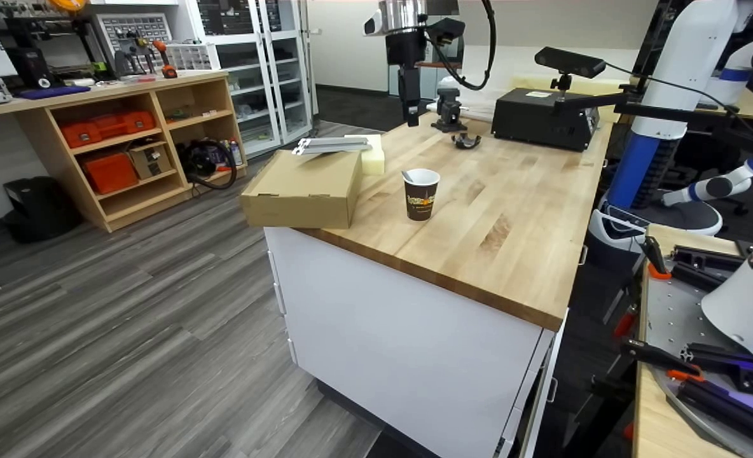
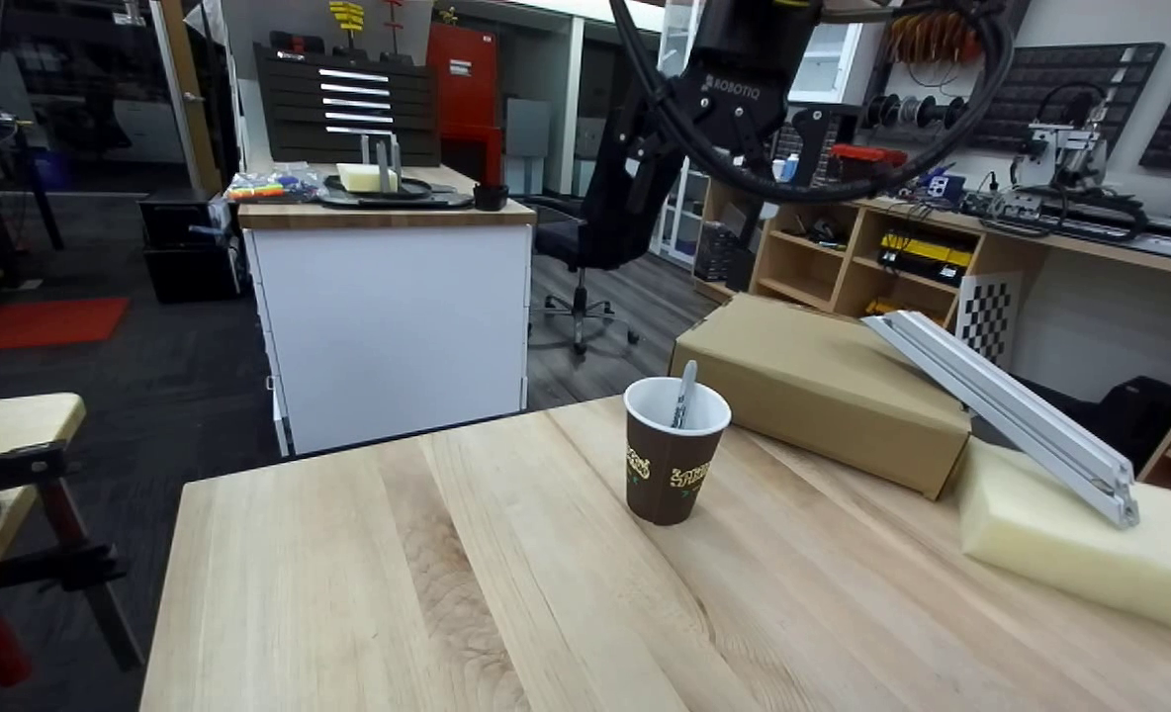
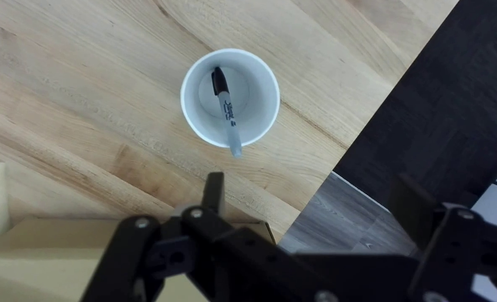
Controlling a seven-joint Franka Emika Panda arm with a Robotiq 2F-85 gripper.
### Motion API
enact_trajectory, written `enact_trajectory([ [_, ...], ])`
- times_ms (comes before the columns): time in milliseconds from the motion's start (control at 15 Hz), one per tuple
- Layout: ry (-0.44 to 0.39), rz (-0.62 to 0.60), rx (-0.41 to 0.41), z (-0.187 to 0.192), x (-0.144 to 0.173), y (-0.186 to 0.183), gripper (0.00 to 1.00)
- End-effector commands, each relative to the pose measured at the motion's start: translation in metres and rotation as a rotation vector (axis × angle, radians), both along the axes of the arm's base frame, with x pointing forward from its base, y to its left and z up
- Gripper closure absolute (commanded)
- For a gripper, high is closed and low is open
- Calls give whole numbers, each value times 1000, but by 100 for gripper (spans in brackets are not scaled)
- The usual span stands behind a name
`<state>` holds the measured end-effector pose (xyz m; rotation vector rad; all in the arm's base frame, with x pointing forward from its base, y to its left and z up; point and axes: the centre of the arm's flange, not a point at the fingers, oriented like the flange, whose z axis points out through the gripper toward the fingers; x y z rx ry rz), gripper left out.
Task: Remove the pen from the brown coffee cup
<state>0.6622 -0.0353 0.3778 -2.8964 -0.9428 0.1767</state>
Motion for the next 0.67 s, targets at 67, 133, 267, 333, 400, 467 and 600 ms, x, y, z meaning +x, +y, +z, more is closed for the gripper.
enact_trajectory([
  [67, -59, -40, -47, -16, -1, -11, 0],
  [133, -67, -43, -53, -22, 0, -15, 0],
  [267, -74, -53, -63, -36, 1, -23, 0],
  [333, -76, -56, -66, -43, 2, -26, 0],
  [400, -78, -56, -68, -51, 3, -30, 0],
  [467, -80, -59, -65, -58, 4, -34, 0],
  [600, -75, -62, -52, -70, 6, -38, 0],
])
